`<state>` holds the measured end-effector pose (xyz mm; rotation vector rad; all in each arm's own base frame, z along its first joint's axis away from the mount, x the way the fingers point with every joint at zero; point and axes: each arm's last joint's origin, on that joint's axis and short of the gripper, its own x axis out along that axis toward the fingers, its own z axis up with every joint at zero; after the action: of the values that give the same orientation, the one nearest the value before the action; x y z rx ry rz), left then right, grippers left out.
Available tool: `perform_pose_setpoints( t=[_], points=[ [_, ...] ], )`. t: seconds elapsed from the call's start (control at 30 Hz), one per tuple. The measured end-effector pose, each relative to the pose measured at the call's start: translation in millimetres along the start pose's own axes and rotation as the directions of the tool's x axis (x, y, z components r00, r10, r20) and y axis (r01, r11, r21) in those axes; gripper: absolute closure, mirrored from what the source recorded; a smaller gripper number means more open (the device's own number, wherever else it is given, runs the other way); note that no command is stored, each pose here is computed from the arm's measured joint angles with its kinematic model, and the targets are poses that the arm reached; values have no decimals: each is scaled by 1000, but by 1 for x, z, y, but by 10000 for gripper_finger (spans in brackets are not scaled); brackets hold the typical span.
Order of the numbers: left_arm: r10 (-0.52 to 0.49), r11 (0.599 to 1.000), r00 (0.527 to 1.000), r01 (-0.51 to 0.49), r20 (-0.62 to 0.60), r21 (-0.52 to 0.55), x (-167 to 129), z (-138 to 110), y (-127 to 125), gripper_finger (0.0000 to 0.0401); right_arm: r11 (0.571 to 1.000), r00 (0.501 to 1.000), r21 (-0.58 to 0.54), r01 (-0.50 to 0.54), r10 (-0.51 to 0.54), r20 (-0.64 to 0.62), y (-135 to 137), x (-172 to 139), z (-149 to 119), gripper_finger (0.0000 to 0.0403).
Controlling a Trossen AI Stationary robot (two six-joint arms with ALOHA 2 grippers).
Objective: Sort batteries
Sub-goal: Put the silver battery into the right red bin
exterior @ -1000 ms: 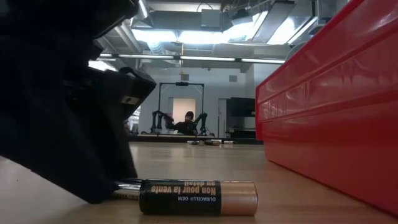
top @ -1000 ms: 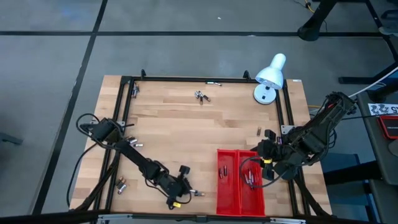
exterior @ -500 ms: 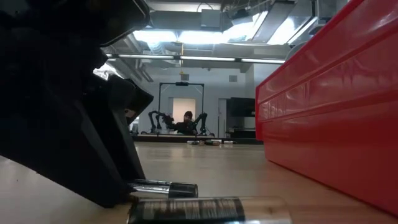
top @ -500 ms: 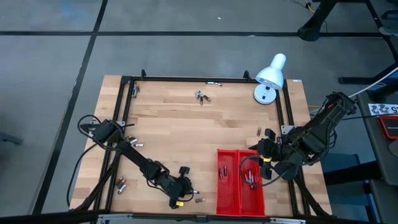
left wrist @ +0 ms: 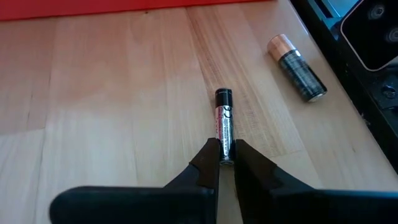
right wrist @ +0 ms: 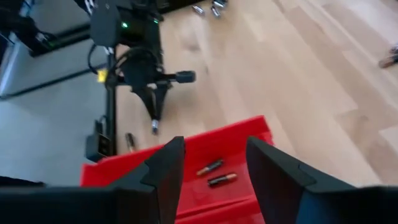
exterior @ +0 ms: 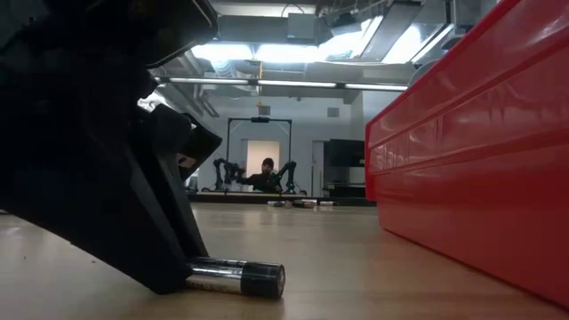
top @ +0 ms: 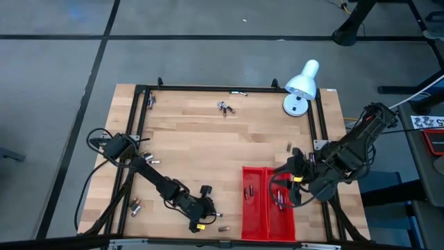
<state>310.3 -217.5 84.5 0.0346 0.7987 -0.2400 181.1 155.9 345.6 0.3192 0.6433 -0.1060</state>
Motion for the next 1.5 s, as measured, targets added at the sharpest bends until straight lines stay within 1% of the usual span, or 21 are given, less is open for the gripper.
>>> perform_pose_setpoints(
  t=[0.2, 0.37, 0.47, 0.63, 0.8, 0.9, 1.0, 1.1, 1.2, 1.3, 1.37, 1.43, 1.5],
  points=[
    [2, 996, 1000, 0, -23, 84, -8, 7, 6, 381, 998, 999, 55, -40, 38, 33, 5, 1, 3, 231],
    [21, 994, 999, -17, -37, 112, -17, 13, 15, 384, 995, 997, 68, -69, 66, 44, 15, 10, 3, 231],
    [60, 992, 998, -57, -30, 114, -22, 17, 21, 384, 994, 996, 69, -86, 84, 36, 21, 17, 1, 231],
    [135, 980, 991, -131, -21, 151, -34, 25, 30, 386, 994, 995, 50, -98, 96, 37, 29, 28, -2, 231],
    [194, 973, 981, -191, -8, 130, -53, 37, 41, 387, 994, 994, 51, -101, 99, 42, 30, 29, -1, 231],
    [223, 965, 973, -230, 65, 129, -67, 52, 48, 385, 997, 996, 41, -70, 68, 54, 29, 29, -2, 231],
    [239, 960, 963, -253, 126, 118, -83, 66, 57, 386, 1000, 995, 4, -23, 22, 102, 28, 31, -1, 231],
    [246, 962, 947, -264, 208, 64, -102, 81, 67, 388, 998, 988, -49, 39, -31, 149, 26, 39, 4, 231],
    [244, 967, 907, -256, 343, -9, -119, 100, 73, 386, 993, 984, -97, 72, -55, 172, 22, 50, 12, 231],
    [241, 969, 847, -234, 474, -74, -131, 116, 77, 382, 988, 979, -132, 77, -50, 198, 18, 63, 23, 230],
    [238, 970, 813, -223, 531, -92, -135, 122, 78, 380, 987, 975, -150, 60, -26, 219, 16, 67, 31, 226],
    [237, 970, 794, -226, 560, -91, -137, 125, 79, 380, 985, 973, -169, 32, 9, 232, 16, 69, 37, 222],
    [237, 970, 786, -225, 570, -93, -138, 126, 79, 379, 982, 971, -186, 11, 34, 235, 15, 70, 40, 216]
  ],
)
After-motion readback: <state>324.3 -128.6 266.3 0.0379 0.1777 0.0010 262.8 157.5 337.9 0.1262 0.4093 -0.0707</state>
